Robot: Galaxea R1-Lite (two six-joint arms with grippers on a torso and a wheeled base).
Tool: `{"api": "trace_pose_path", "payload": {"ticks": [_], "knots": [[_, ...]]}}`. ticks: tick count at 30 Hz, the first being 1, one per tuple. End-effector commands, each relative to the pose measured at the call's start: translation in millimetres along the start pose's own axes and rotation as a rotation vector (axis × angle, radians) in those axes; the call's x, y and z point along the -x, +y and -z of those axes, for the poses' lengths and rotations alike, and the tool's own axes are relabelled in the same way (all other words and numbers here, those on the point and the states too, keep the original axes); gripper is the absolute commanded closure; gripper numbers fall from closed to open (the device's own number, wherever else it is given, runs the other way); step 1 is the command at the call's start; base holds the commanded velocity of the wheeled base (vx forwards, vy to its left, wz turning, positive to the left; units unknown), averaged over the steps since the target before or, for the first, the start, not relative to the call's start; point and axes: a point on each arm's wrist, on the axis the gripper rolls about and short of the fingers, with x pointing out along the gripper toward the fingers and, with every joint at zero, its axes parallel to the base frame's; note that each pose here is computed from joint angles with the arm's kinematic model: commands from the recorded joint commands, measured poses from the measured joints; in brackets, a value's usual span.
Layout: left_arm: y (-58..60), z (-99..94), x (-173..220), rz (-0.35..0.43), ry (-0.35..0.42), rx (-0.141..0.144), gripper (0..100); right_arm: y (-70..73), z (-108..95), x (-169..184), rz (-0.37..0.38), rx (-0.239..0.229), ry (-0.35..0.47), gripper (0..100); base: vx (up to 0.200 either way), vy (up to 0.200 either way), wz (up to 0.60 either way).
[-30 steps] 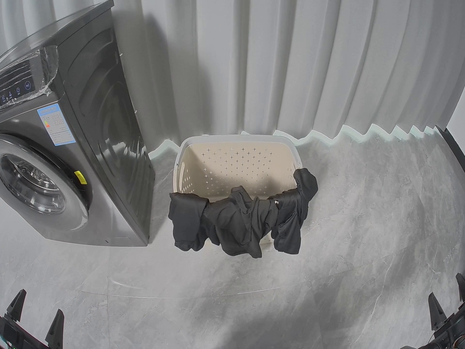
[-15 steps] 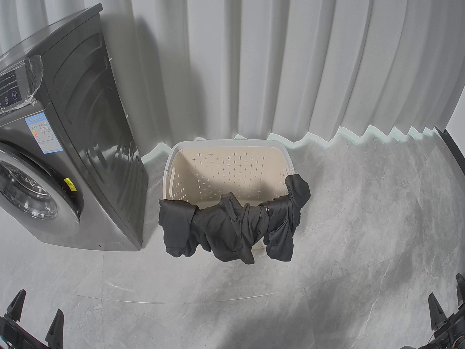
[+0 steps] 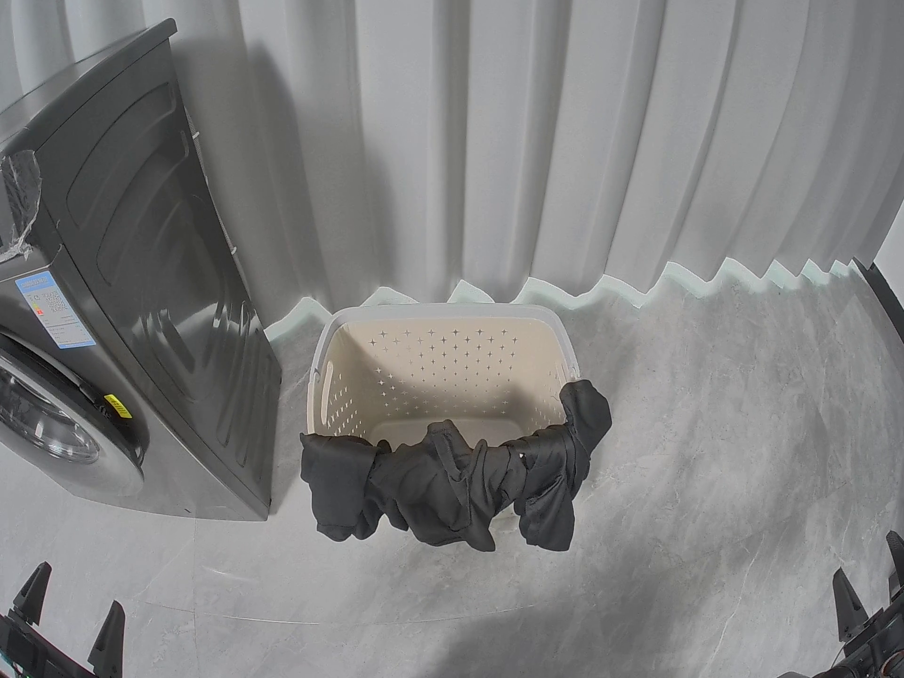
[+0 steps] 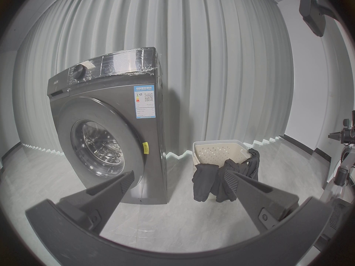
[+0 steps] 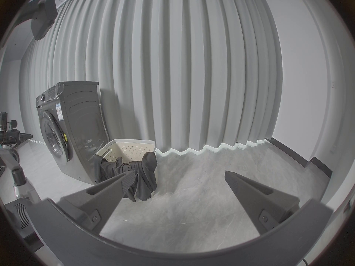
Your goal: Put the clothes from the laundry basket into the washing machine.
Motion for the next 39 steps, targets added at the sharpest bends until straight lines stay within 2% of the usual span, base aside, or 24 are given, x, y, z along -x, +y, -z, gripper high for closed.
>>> {"api": "trace_pose_path", "payload": {"ticks": [1,7,19,34,39], "knots": [[0.0,4.8,0.1,0.000,-0.001,0.001,0,0.1,5.2,-0.1,-0.001,0.000,0.001,0,0.000,0.000,0.00],[0.0,4.8,0.1,0.000,-0.001,-0.001,0,0.0,5.2,-0.1,0.001,0.000,0.001,0,0.000,-0.200,0.00],[0.0,4.8,0.1,-0.001,-0.001,0.001,0,0.1,5.2,-0.1,-0.001,0.000,0.001,0,0.000,0.000,0.00],[0.0,4.8,0.1,-0.001,-0.001,0.001,0,0.0,5.2,-0.1,0.001,0.000,0.001,0,0.200,0.000,0.00],[0.0,4.8,0.1,-0.001,-0.001,-0.001,0,0.1,5.2,-0.1,-0.001,0.000,0.001,0,0.000,0.000,0.00]]}}
